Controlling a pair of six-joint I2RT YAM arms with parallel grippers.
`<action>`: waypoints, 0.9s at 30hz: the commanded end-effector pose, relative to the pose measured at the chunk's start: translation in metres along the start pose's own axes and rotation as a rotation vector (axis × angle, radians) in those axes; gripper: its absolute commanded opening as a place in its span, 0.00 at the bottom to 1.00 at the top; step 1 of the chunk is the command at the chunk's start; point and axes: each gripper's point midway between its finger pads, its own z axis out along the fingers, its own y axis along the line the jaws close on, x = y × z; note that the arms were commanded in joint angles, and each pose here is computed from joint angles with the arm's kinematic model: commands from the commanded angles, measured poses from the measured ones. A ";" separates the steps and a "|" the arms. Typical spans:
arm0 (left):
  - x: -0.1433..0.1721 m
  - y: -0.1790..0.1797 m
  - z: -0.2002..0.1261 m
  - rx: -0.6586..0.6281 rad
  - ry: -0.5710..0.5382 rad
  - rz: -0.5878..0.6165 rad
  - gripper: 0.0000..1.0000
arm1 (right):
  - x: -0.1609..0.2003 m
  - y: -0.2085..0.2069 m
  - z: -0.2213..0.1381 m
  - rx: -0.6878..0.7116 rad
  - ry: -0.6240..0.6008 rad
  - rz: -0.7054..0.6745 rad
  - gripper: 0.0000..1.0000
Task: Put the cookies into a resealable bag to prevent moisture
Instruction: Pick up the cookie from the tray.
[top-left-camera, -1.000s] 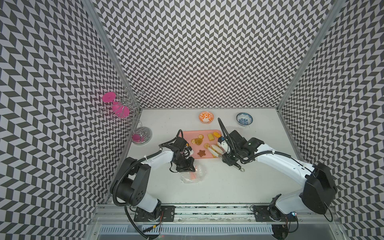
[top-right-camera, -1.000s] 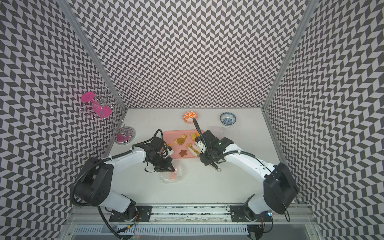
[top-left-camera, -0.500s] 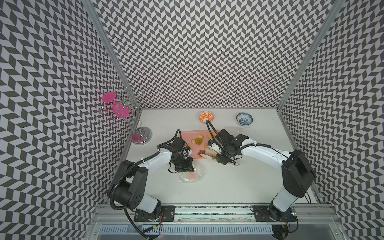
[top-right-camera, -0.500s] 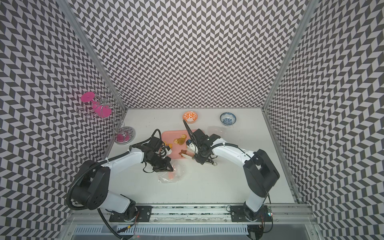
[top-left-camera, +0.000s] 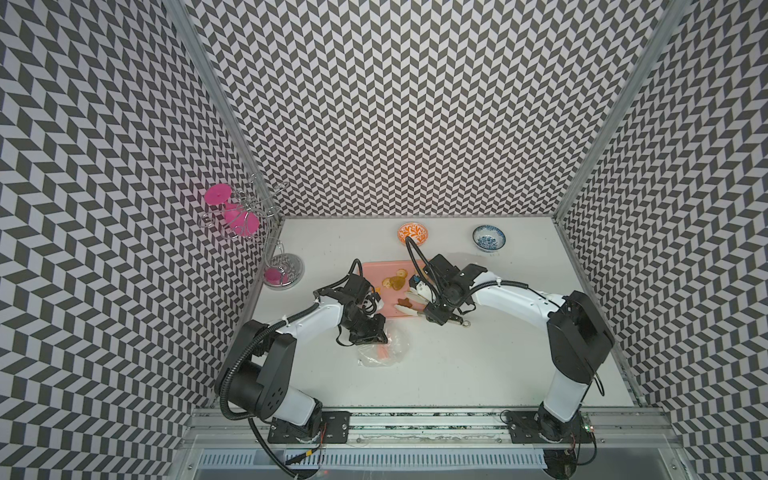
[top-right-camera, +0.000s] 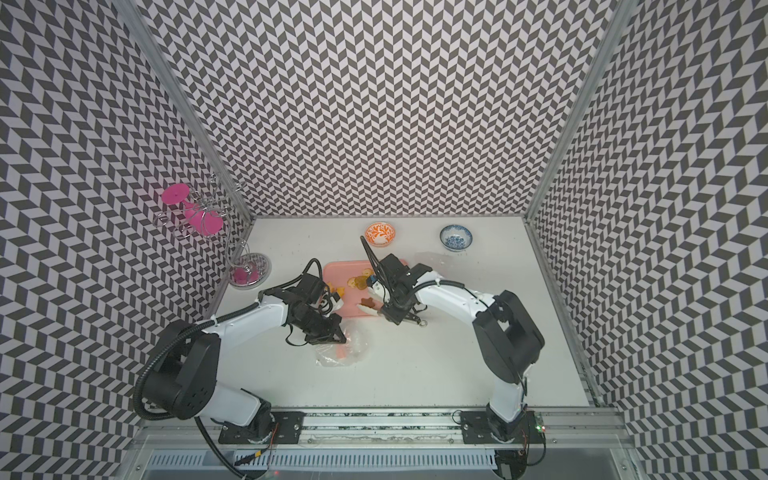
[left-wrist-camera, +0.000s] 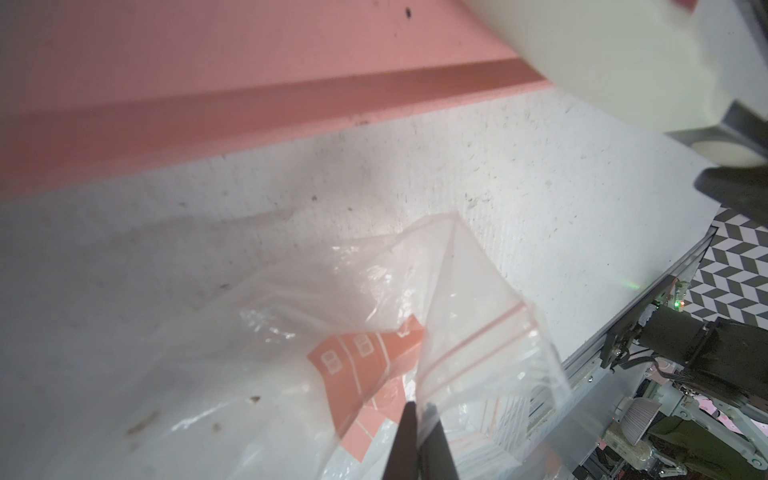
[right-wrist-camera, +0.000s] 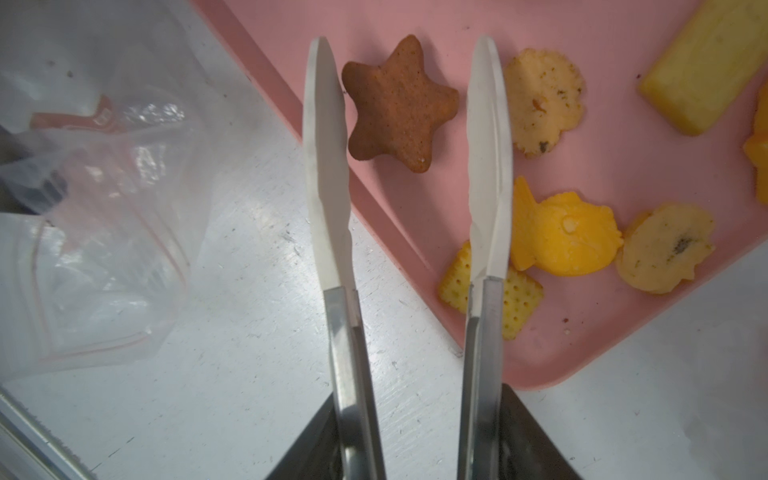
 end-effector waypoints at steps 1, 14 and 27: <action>0.000 -0.001 -0.005 0.005 -0.015 0.014 0.00 | -0.010 0.000 -0.001 0.003 -0.015 -0.017 0.55; -0.006 -0.003 -0.006 0.012 -0.022 0.018 0.00 | -0.017 -0.007 -0.004 0.036 -0.002 -0.004 0.41; -0.031 -0.012 -0.001 0.117 -0.030 -0.009 0.00 | -0.022 0.003 -0.051 -0.028 -0.157 0.056 0.35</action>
